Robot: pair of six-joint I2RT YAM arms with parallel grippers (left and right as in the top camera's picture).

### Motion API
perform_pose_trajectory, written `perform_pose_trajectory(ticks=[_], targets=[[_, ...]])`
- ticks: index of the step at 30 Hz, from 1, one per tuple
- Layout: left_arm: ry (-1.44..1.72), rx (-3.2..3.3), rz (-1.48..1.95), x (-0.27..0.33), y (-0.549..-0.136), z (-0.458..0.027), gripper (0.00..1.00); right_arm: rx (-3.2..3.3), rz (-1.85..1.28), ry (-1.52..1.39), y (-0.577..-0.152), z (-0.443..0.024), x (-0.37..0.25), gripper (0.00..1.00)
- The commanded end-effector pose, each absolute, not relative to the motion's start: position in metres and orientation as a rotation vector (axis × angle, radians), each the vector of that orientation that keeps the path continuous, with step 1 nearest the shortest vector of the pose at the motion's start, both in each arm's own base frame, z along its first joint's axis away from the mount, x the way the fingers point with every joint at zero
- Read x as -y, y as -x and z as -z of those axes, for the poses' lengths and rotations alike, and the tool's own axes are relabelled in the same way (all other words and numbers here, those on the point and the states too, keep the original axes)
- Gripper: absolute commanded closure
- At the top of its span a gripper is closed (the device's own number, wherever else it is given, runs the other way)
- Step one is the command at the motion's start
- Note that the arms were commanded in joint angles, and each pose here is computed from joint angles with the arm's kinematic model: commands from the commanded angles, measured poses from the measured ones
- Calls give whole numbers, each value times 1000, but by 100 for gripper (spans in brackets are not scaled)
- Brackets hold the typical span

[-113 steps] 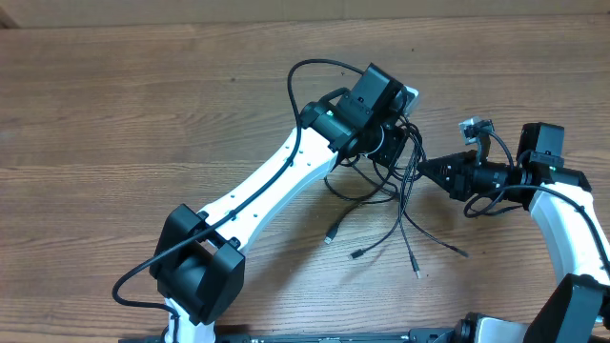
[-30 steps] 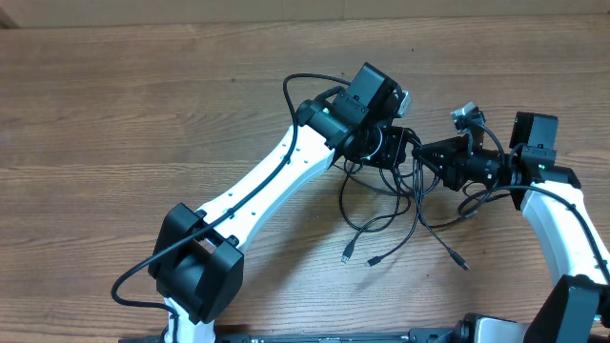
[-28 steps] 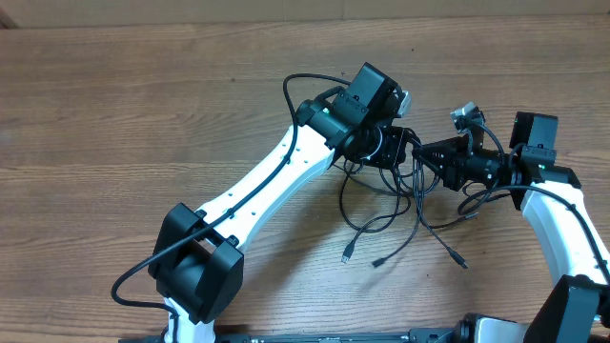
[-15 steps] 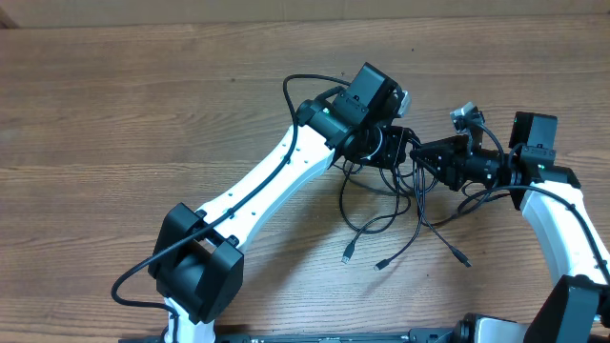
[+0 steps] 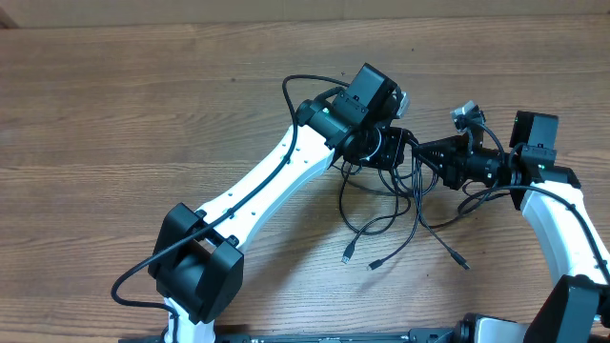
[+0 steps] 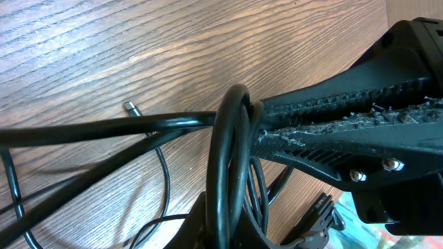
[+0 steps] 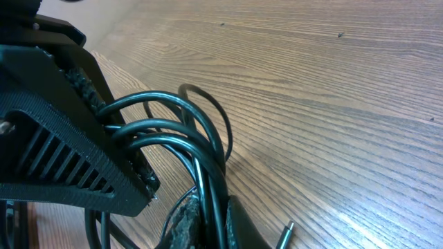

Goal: Untangle cables

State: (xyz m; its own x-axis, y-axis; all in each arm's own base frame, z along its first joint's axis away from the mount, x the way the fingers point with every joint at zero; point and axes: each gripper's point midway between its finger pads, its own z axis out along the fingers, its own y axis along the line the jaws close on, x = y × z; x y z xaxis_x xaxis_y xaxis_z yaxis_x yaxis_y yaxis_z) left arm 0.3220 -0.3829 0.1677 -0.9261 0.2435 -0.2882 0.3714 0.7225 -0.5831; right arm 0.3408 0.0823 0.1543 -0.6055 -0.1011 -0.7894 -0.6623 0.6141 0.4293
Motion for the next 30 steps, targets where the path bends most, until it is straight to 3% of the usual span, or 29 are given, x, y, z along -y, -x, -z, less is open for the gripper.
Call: perform_pose_trajectory(ticks=[1,9,22,30], targets=[[-488,-2733,995,386,-321,-168,96,-2053,-970,618,-342,-162,-86,96],[-449,-2726,920,380,-330,-165,96,-2059,-975,614,-341,-161,-86,96],[2,-2711,628,344,-371,-155,96,-2105,-1016,586,-333,-156,-88,96],[58,-2693,587,330,-384,-154,96,-2122,-1031,575,-329,-154,-88,96]])
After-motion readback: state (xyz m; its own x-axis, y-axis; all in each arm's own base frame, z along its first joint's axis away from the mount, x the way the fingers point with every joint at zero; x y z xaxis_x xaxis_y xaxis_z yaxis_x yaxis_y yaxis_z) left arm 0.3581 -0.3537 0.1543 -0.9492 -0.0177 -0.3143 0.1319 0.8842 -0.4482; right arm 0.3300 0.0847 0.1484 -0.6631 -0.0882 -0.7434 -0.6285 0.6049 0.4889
